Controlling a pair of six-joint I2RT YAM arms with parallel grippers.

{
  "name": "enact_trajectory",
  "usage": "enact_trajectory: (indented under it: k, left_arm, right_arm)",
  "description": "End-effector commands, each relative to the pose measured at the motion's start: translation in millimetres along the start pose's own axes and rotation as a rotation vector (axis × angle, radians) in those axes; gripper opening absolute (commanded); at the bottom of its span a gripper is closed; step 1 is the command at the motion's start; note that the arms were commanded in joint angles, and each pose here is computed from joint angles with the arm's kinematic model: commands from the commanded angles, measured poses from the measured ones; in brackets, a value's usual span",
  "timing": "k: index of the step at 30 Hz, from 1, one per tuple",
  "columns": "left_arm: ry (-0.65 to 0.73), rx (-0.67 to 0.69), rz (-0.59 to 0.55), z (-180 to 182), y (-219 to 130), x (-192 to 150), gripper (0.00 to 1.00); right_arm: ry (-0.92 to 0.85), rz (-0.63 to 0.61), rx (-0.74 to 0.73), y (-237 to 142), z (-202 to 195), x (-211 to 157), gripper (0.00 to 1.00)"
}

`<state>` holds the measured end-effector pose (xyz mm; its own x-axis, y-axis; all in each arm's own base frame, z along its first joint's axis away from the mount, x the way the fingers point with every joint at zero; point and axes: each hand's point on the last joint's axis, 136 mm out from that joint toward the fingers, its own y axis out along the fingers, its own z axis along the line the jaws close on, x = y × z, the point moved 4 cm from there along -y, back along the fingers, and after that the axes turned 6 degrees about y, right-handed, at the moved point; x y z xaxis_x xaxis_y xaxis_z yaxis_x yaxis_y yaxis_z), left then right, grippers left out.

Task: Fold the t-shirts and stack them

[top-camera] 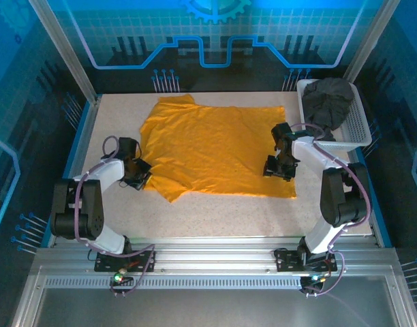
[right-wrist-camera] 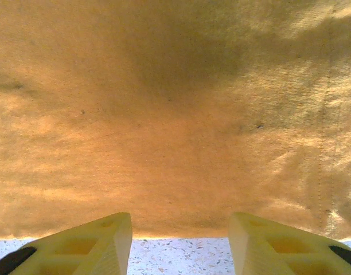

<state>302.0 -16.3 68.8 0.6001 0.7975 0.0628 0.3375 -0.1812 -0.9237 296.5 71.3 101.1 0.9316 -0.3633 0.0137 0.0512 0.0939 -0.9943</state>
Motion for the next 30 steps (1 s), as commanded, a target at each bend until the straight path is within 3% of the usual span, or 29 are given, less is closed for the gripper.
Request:
enact_trajectory:
  k: [1,21,27,30]
  left_arm:
    - [0.033,0.002,-0.035,-4,-23,-2,0.00]
    - [-0.036,0.068,0.065,43,-64,-66,0.00]
    - [-0.127,0.098,0.120,79,-55,-98,0.04]
    - [-0.163,0.080,0.180,85,-47,-111,0.11]
  right_arm:
    - [0.029,0.010,-0.010,4,-7,3,0.48]
    - [0.060,-0.003,-0.005,3,-17,4,0.47]
    - [0.059,0.005,0.006,7,-18,0,0.47]
    - [0.055,0.006,0.006,8,-17,-1,0.47]
